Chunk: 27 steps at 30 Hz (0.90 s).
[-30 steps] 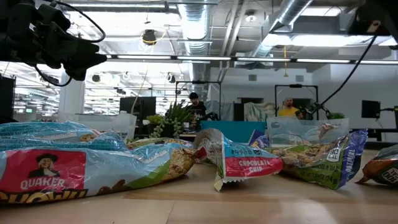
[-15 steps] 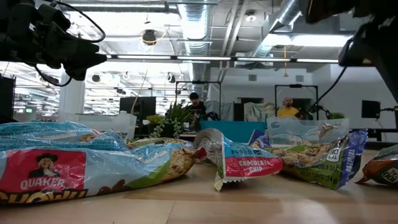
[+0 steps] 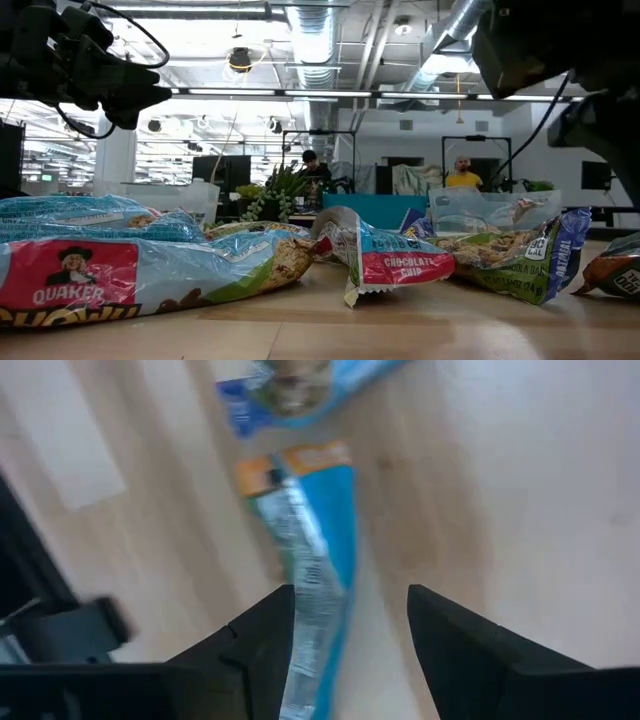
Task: Pick and place Granola Bars by type
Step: Put the yellow granola bar into the right transparent bin
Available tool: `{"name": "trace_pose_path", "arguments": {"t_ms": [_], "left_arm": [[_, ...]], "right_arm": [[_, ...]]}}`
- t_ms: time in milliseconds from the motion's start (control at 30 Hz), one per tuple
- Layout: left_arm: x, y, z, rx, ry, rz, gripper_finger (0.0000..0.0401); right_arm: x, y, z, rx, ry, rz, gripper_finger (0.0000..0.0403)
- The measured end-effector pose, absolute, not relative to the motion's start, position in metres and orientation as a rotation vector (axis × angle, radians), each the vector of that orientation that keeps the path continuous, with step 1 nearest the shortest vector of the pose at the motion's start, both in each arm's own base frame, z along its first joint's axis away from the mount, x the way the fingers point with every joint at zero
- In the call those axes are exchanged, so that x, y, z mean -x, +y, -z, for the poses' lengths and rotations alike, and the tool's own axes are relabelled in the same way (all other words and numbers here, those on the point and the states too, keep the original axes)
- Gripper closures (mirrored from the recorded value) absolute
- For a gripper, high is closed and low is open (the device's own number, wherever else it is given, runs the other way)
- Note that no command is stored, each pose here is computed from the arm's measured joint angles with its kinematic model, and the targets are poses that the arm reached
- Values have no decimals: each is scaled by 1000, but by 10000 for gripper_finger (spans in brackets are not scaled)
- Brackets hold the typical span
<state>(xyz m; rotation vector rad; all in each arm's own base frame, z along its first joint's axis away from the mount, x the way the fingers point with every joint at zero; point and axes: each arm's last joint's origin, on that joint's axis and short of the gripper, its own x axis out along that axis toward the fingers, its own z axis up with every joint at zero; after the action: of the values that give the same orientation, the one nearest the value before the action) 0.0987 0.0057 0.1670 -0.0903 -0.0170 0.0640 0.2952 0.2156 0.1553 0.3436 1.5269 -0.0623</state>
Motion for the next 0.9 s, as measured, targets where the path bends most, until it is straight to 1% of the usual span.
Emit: {"name": "trace_pose_path", "arguments": {"t_ms": [200,300,400,600,700,800,900], "left_arm": [[-99,6,-167,90,-17,-64,227],[-99,6,-167,90,-17,-64,227],[-99,6,-167,90,-17,-64,227],[-99,6,-167,90,-17,-64,227],[-99,6,-167,90,-16,-64,227],[-99,6,-167,90,-17,-64,227],[-99,6,-167,90,-17,-64,227]], "right_arm": [[-293,221,-141,-341,1593,51,216],[-294,222,-139,-347,1596,42,227],[-294,222,-139,-347,1597,45,254],[-298,219,-140,-375,1588,33,338],[-300,218,-140,-389,1582,25,370],[-304,217,-143,-404,1574,23,389],[-309,213,-149,-421,1555,22,393]]}}
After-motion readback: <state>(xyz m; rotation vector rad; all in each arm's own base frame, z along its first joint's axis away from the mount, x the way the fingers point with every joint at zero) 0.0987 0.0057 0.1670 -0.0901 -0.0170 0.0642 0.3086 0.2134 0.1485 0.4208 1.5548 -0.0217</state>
